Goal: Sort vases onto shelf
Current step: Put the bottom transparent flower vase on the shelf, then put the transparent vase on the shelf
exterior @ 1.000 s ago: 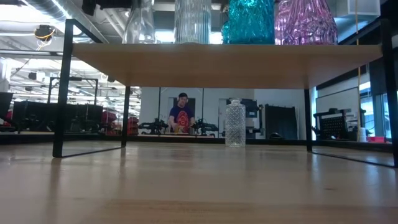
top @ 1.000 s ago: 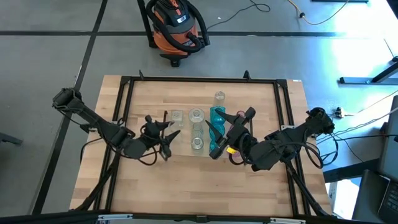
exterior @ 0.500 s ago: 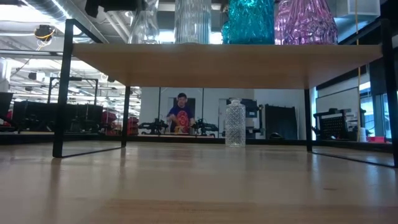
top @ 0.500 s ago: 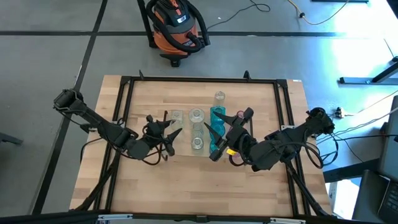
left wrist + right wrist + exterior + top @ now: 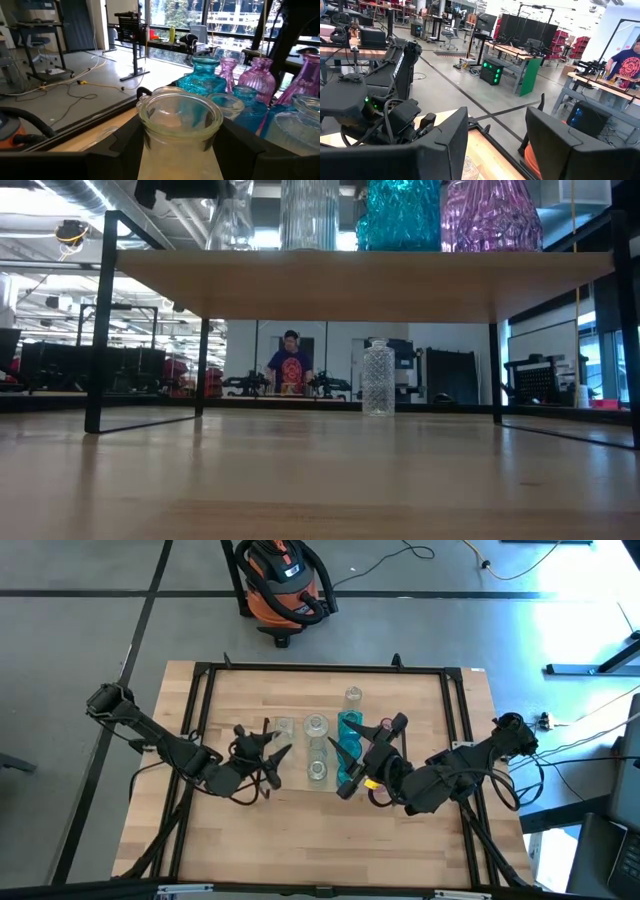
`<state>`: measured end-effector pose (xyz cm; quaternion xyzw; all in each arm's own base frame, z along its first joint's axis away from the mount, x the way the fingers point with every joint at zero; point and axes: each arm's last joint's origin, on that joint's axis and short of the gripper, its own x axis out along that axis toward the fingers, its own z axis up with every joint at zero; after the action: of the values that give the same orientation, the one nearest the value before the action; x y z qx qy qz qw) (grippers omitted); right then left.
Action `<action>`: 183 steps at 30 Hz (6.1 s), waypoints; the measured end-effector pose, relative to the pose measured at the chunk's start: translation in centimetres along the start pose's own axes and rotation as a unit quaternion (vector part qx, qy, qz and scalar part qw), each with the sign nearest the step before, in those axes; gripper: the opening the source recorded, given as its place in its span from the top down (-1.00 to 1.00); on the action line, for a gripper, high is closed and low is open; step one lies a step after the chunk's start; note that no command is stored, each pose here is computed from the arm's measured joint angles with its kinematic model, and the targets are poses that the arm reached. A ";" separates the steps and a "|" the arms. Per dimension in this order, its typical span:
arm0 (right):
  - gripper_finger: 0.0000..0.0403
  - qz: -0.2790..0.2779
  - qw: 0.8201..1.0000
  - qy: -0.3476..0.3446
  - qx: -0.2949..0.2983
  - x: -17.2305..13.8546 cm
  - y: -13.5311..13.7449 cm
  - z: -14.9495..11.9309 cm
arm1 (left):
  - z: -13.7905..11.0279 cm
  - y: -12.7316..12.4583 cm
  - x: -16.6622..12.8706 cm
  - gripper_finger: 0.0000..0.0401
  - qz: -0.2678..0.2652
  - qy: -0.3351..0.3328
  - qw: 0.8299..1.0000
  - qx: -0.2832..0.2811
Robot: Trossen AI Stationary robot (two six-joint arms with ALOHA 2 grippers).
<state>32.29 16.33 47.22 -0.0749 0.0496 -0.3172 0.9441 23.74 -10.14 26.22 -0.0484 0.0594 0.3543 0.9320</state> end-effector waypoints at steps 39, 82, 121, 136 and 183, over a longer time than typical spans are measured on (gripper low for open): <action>0.12 0.036 0.999 -0.004 0.024 0.0 0.2 0.1 | -0.1 0.3 1.0 -0.36 -0.007 0.016 0.999 -0.033; 0.12 0.014 0.996 0.006 0.091 2.7 -5.2 1.4 | 13.7 8.0 -5.5 -0.36 -0.157 -0.263 0.929 -0.207; 0.12 0.018 0.817 0.542 0.197 24.4 -28.0 -18.7 | 14.2 11.5 -3.2 -0.36 0.004 -0.251 0.928 -0.274; -0.25 0.063 0.799 0.585 0.122 25.4 -24.1 -21.0 | 14.4 12.1 -2.6 -0.36 0.017 -0.265 0.919 -0.290; 0.54 0.082 0.769 0.630 0.075 25.7 -21.8 -20.3 | 14.1 11.7 -2.5 -0.36 -0.010 -0.255 0.922 -0.290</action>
<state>36.87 -18.66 29.83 0.2168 0.6151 -0.2171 0.7264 15.16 -1.26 39.95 -0.2255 -0.2858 0.3468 0.8644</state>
